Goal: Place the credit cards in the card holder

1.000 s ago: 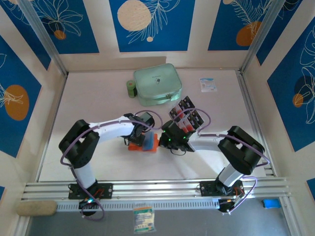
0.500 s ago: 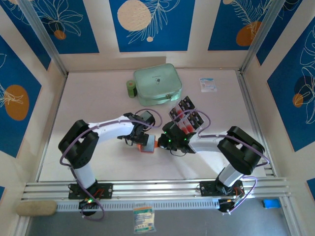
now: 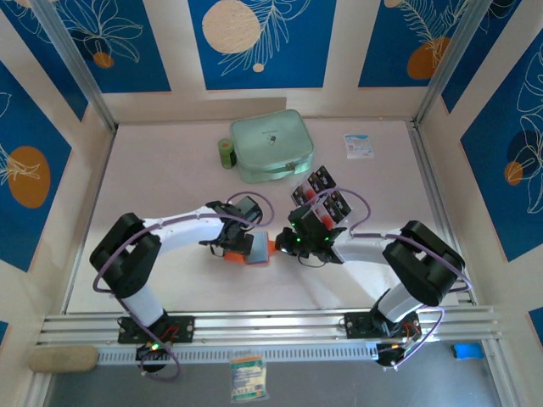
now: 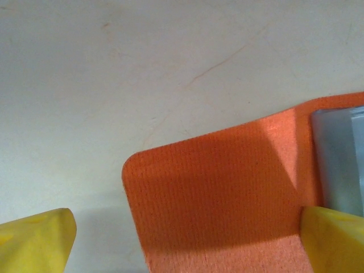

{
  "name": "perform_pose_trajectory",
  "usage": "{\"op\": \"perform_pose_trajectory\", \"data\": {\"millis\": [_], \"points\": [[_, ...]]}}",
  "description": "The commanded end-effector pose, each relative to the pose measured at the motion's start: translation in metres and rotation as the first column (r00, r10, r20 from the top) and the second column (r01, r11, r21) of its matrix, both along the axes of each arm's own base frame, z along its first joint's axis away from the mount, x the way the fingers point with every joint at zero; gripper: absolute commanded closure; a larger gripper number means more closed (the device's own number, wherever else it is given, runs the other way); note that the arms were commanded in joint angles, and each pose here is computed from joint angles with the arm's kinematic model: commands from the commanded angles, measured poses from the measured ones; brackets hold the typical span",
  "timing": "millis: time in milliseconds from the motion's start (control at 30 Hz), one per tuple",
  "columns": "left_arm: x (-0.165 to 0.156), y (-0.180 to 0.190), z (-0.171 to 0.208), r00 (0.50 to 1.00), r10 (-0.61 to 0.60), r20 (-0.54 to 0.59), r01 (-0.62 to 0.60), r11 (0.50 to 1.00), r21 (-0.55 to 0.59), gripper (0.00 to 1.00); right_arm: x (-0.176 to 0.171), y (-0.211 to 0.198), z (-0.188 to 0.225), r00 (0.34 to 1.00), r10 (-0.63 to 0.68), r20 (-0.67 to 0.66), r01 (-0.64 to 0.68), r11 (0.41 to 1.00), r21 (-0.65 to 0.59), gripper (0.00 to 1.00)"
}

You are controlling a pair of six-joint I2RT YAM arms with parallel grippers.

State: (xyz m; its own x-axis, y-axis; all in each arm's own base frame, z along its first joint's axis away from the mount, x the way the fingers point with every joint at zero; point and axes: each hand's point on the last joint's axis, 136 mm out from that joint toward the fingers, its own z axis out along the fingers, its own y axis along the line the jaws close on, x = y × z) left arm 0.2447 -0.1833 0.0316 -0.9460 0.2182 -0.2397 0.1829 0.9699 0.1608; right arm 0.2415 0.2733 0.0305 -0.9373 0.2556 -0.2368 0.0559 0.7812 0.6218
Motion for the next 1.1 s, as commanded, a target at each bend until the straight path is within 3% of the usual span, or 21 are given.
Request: {"op": "perform_pose_trajectory", "data": {"millis": [0,267,467,567,833,1067], "points": [[-0.011,0.01,-0.003,0.999,-0.023,-0.026,0.024,0.999,0.038,0.0,-0.002,-0.006,0.002,1.0,0.011,-0.004,-0.011,1.0,-0.004,0.89],[-0.009,0.008,-0.005,0.999,-0.05,-0.016,0.05,0.998,0.032,0.0,-0.004,-0.011,0.041,0.997,0.0,0.072,-0.002,1.0,0.029,0.86],[-0.007,0.006,-0.005,0.998,-0.059,-0.01,0.06,0.998,0.022,0.0,-0.008,0.005,0.065,0.993,0.034,0.11,-0.041,0.997,0.059,1.0],[-0.007,0.005,-0.006,0.998,-0.061,-0.009,0.061,0.998,0.022,0.0,-0.009,0.022,0.069,0.992,0.06,0.111,-0.069,0.994,0.082,1.0],[-0.006,0.004,-0.004,0.998,-0.06,-0.003,0.06,0.998,0.018,0.0,-0.018,0.063,0.045,0.988,0.139,0.067,-0.144,0.987,0.075,1.0],[-0.005,0.006,0.001,0.998,-0.059,0.007,0.059,0.998,0.02,0.0,-0.016,0.05,0.004,0.995,0.095,0.005,-0.096,0.995,0.013,1.0]]}}
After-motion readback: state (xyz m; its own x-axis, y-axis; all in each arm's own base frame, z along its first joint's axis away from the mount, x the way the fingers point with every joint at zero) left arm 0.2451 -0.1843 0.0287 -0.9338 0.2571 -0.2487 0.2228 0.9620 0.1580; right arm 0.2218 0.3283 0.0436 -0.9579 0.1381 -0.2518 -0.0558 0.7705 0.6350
